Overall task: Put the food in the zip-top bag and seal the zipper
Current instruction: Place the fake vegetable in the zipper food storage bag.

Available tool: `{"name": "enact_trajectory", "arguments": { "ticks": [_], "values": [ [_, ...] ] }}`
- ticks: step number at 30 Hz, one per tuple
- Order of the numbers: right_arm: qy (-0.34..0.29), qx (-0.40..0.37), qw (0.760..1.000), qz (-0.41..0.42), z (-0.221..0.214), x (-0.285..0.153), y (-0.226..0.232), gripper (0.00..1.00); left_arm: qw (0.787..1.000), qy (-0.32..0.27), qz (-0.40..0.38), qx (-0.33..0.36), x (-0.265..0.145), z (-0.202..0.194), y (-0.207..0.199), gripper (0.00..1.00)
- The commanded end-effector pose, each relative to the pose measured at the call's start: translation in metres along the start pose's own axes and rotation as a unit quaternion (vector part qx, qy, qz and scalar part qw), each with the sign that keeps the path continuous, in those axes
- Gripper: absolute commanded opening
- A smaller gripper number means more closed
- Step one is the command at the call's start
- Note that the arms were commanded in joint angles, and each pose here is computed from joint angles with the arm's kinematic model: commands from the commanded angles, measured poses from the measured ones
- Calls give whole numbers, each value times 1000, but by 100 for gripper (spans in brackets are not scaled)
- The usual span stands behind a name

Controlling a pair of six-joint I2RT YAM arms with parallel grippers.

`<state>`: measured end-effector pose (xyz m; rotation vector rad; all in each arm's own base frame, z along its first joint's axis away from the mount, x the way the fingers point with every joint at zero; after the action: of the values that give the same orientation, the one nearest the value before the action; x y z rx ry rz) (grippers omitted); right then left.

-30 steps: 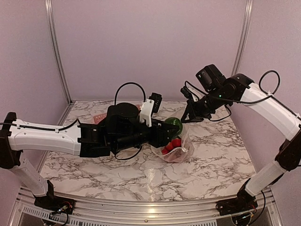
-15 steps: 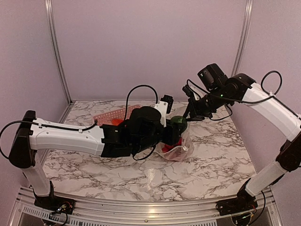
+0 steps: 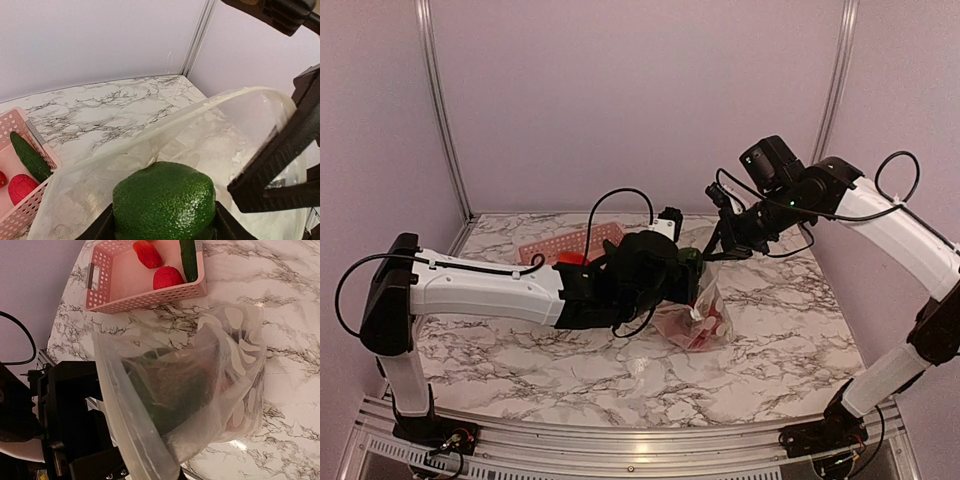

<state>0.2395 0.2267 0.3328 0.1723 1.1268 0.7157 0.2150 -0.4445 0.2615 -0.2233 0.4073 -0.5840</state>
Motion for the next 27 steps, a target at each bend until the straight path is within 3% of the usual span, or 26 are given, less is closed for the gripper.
{"name": "enact_trajectory", "arguments": {
  "ticks": [1,7,8,9,20,27],
  "values": [
    [-25,-7,999,34,2,-13,13,0,999,11,52,-4,26,-3,10,64],
    [-26,-1,999,38,6,-14,8,0,998,30,53,-8,42,8,5,81],
    [-28,1,999,38,7,-15,6,0,998,34,59,0,41,11,5,93],
    [-30,4,999,37,8,-15,3,0,998,35,60,5,38,15,5,98],
    [-34,18,998,40,13,-9,-13,0,996,-32,-80,-6,-43,89,-17,99],
    [-34,11,998,44,14,-3,-14,0,997,49,-20,-65,-68,71,29,99]
  ]
}}
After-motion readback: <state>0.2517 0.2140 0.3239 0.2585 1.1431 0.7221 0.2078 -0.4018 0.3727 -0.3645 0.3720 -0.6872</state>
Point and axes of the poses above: each gripper's point midway between its finger pads, its own x axis out along the fingers, its own y axis along the line the jaws close on, z = x × y, the point moved 8 cm from there along -x, back along the fingers, and after that the axes turned 3 degrees about -x, right-handed, at the moved point
